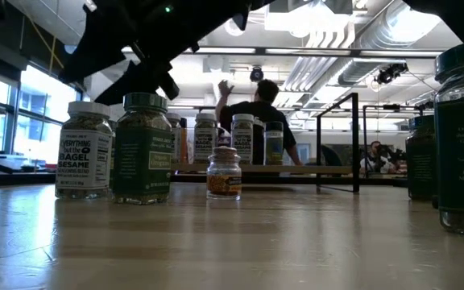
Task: Shelf spices
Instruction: Put the white seasoning bottle on the shelf aligned with the black seasoning bottle
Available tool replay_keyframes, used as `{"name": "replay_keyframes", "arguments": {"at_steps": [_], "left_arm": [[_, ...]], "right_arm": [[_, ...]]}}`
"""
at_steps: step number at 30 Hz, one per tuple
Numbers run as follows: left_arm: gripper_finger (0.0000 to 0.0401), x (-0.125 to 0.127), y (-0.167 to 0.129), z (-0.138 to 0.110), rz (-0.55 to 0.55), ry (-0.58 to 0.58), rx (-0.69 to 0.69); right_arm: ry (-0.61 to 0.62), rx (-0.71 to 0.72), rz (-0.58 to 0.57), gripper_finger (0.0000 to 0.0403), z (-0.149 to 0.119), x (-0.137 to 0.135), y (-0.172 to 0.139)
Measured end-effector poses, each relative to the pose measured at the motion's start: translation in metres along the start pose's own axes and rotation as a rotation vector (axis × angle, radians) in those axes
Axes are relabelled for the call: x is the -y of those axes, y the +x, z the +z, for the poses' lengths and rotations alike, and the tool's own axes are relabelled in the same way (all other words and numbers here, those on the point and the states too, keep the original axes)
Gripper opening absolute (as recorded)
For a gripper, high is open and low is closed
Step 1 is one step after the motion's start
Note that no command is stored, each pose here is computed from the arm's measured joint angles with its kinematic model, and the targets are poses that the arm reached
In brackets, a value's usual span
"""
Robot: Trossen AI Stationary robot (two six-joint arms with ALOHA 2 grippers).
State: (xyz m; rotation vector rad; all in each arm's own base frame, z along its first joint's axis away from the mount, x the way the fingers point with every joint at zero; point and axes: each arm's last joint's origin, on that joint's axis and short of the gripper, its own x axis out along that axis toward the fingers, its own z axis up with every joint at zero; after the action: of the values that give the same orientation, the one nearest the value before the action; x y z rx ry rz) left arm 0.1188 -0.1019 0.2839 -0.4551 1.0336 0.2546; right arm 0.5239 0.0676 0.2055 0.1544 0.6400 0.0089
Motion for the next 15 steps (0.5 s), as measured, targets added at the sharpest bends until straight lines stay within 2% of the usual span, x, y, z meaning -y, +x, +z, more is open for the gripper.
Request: {"name": "replay_keyframes", "arguments": {"at_steps": [4,8,15], "left_arm": [[0.0201,-0.008,0.033,-0.005,-0.068,-0.013,0.030],[0.0182,-0.020,0.059,-0.008,-0.047,-0.054,0.049],[0.0159,-0.030,0.073,-0.002,-0.009,-0.070,0.078]], "right_arm": [[-0.007,-0.010,-0.025,0.0291,-0.001,0.001,0.000],[-0.019,-0.021,-0.038,0.0291,-0.002,0.002,0.000],[-0.011,-0.010,-0.030,0.0291,-0.002,0.000,0.000]]}}
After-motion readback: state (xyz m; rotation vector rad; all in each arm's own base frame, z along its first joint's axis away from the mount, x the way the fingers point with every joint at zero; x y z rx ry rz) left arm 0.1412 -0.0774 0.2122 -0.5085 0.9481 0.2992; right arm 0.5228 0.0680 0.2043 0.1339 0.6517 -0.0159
